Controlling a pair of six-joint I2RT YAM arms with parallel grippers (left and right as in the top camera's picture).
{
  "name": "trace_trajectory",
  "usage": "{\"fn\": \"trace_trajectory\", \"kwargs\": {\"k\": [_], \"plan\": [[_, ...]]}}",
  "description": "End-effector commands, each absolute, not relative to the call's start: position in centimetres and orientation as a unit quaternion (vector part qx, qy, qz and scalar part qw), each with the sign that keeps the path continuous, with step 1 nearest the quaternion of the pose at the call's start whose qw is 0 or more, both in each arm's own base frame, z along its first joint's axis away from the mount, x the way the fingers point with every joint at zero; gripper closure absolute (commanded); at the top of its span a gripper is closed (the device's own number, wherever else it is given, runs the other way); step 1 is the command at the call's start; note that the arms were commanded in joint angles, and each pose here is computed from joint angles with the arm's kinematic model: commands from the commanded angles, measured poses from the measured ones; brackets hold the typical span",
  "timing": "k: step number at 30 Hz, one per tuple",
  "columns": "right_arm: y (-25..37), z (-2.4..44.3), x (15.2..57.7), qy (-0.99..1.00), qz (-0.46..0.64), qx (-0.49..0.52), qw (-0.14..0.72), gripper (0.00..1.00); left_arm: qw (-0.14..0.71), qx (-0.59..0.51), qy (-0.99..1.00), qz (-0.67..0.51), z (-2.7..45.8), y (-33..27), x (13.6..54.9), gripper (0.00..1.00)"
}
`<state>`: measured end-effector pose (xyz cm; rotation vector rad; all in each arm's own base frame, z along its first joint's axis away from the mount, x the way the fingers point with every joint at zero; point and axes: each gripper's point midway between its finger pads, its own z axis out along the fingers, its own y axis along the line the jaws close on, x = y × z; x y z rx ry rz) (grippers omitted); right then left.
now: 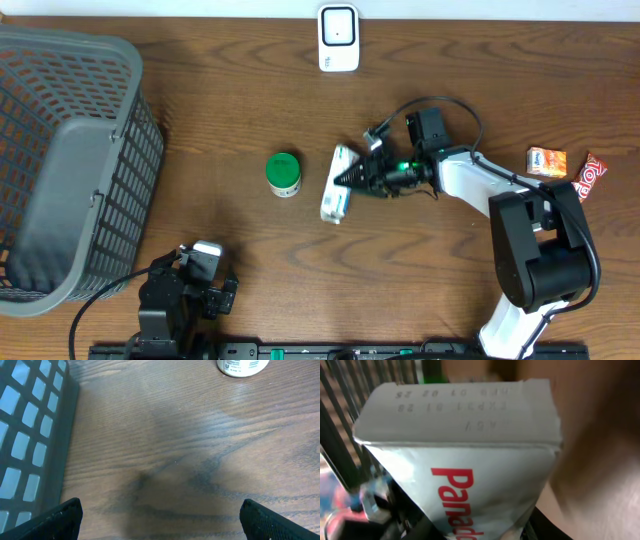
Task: Scan the item barcode
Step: 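Carry the Panadol box upward toward the scanner, then hold the Panadol box under the scanner with the right gripper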
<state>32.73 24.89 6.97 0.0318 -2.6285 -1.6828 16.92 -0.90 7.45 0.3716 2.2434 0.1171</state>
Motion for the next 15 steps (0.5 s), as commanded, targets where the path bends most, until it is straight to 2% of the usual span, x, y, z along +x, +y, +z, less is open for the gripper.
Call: {"fn": "trace_trajectory", "kwargs": {"k": [1,15], "plan": [[24.5,8.6,35.4,-0.840,-0.539,-0.053,-0.004,0.81,0.393,0.150,0.906,0.042,6.1,-0.9,16.1,0.02],[22.5,16.1,46.6,-0.852,-0.472,-0.057,-0.218,0.88,0.393,0.150,0.906,0.042,6.1,-0.9,16.1,0.02]]}}
